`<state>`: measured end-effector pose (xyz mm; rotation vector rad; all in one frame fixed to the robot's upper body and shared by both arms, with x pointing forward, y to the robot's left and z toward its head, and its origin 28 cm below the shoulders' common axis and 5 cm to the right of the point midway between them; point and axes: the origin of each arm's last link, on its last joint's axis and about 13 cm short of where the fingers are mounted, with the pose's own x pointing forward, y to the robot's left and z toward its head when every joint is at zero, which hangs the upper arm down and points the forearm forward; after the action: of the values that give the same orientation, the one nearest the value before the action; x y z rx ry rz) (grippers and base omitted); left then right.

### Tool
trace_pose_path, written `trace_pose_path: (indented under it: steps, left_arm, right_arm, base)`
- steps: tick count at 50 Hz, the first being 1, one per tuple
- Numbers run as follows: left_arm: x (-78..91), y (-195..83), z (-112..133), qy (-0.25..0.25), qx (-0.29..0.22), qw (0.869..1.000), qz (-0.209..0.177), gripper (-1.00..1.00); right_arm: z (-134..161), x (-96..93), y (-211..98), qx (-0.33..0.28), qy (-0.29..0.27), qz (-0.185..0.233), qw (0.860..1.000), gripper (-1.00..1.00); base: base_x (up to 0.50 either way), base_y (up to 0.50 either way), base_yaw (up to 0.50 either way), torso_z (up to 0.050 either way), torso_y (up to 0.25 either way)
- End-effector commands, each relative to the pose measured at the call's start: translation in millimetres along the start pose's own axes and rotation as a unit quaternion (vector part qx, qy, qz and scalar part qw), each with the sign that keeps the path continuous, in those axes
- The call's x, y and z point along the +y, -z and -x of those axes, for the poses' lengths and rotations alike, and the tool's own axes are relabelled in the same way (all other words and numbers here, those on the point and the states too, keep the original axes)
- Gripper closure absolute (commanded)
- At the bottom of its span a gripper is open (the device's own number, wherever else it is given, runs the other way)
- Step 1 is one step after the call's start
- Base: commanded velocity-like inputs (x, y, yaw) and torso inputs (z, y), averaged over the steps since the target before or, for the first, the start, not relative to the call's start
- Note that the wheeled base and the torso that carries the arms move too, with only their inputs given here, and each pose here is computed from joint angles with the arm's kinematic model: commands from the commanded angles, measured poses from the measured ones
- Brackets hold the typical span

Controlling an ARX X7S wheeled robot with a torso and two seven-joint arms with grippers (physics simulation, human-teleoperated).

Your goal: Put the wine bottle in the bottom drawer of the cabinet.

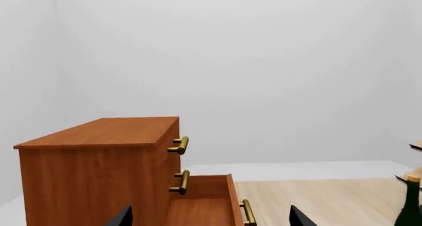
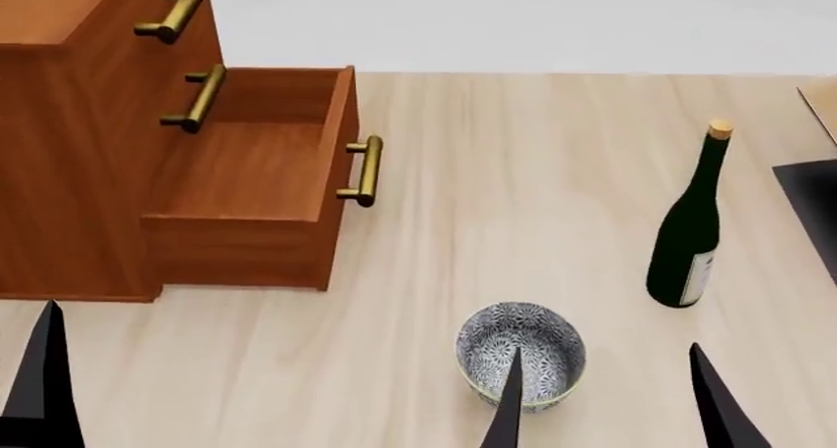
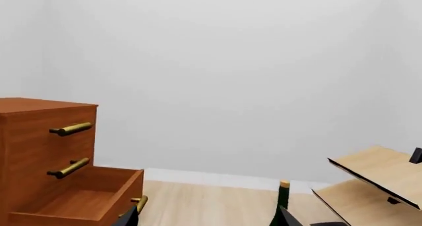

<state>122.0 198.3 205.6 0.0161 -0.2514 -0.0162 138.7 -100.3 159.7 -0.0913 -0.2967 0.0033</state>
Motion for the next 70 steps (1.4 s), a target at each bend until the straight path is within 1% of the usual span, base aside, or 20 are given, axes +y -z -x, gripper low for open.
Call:
trace_pose_path:
  steps: [1,15,28,47,70]
  left_arm:
    - [0.2,-0.5,0.1,-0.001,0.003,1.000,0.003,-1.00]
    - [-0.1,1.0,1.3,0.001,0.002,1.000,0.003,-1.00]
    - [-0.1,1.0,1.0,0.000,0.001,1.000,0.001,-1.00]
    - [-0.2,1.3,0.9,-0.001,0.002,1.000,0.001,-1.00]
    - [-0.3,0.7,1.1,0.001,0.001,1.000,0.004,-1.00]
  right_arm:
    - [-0.9,-2.6,-0.8,-0.002,0.008,-0.001,1.000,-1.00]
    - [-0.1,-1.7,0.8,0.001,0.007,-0.005,1.000,-1.00]
    - [-0.2,-2.6,2.7,0.001,0.008,-0.011,1.000,-1.00]
    - [0.5,-1.9,1.0,-0.004,0.000,-0.010,1.000,-1.00]
    - [0.4,-2.1,1.2,-0.002,-0.004,-0.010,1.000,-1.00]
  base:
    - [0.27,0.16,0.00,0.000,0.000]
    - [0.27,0.22,0.00,0.000,0.000]
    - [0.22,0.01,0.00,0.000,0.000]
    - [0.24,0.00,0.00,0.000,0.001]
    - [0.28,0.10,0.00,0.000,0.000]
